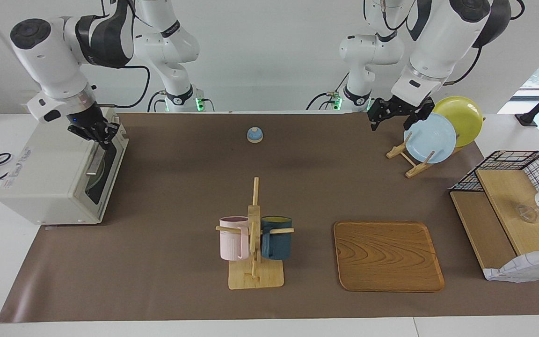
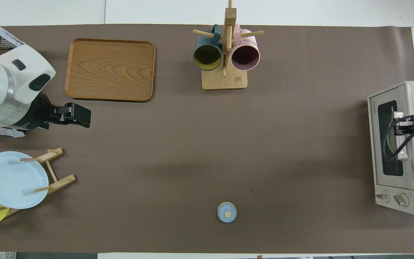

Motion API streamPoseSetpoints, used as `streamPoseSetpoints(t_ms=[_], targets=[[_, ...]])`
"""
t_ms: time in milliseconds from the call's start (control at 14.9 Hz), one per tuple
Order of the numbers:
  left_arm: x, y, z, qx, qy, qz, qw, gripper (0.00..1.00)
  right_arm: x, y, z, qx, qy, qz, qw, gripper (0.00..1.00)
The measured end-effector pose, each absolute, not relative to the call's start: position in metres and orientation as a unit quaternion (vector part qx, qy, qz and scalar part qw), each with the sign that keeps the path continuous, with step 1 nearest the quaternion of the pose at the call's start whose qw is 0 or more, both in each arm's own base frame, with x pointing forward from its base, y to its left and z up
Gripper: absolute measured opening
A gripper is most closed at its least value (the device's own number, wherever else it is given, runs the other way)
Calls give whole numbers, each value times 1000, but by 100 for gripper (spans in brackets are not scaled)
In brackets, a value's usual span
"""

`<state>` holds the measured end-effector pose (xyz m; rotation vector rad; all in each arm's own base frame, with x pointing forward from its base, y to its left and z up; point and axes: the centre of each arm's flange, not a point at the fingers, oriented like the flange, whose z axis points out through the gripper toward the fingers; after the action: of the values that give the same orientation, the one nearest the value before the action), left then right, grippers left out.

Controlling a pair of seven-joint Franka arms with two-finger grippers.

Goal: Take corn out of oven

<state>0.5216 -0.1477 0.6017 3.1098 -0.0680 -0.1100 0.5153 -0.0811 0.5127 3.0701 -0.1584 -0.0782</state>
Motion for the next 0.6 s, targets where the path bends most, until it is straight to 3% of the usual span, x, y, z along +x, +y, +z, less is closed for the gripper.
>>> streamPoseSetpoints(t_ms=[602], targets=[[522,-148,602,999,-22,-35,15,100,511,-97,475,995,-62,-35,63,1]])
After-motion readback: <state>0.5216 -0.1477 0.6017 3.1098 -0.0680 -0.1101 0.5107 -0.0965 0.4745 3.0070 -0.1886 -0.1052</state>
